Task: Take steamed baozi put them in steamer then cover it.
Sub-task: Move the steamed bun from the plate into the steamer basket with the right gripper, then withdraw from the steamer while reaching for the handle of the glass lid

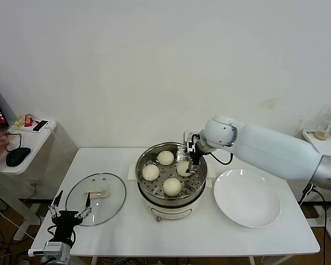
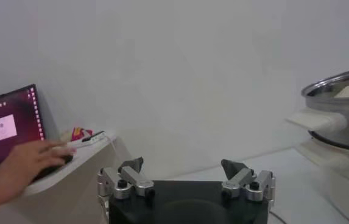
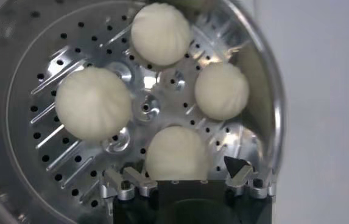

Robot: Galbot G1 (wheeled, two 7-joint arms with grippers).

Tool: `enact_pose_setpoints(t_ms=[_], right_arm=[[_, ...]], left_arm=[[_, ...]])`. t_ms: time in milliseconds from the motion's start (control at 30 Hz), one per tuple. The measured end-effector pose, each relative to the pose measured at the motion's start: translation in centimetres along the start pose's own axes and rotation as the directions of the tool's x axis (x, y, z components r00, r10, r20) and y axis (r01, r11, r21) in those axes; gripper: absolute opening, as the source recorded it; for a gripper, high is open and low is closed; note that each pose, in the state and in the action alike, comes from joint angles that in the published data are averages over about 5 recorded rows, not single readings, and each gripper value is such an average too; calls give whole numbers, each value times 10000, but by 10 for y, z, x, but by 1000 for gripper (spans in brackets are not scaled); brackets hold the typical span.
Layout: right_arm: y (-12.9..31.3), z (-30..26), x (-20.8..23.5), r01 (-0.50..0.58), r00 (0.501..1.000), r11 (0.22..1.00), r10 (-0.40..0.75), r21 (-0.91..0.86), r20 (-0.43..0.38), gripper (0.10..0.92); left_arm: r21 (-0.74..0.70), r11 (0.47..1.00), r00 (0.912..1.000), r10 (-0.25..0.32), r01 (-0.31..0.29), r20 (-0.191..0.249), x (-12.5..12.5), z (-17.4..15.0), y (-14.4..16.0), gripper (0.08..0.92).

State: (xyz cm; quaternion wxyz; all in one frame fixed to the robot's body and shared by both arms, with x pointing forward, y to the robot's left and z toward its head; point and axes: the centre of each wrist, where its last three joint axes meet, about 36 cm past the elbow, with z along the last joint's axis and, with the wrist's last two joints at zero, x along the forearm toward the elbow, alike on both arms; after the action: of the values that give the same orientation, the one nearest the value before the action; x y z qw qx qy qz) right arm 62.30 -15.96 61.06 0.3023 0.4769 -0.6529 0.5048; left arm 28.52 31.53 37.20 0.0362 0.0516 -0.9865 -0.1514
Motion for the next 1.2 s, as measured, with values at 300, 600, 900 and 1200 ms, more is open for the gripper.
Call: enact_pose_setpoints(t_ms=[300,600,900,1200], right_arm=[[21,27,34,-1859,9730,9817,1898,-414,1311,823],[71,80,28,-4340,7933,8659,4982,-2487,3500,823],[141,145,-4,-4953,4988,6577,7502,-5676,4340,823],[246,215,-27,-4643,3342,3582,9178,-8100,2143,823]], left_arm=[[145,9999,10000,40,-40,-17,-4,3,-3,823],[229,9996,9999,145,-143,-92,-3,8,-11,823],[-16,9998,9997,217,-217,60,-8,15,-14,823],[-2069,9784,9997,23,28,246,-19,32,-1,823]])
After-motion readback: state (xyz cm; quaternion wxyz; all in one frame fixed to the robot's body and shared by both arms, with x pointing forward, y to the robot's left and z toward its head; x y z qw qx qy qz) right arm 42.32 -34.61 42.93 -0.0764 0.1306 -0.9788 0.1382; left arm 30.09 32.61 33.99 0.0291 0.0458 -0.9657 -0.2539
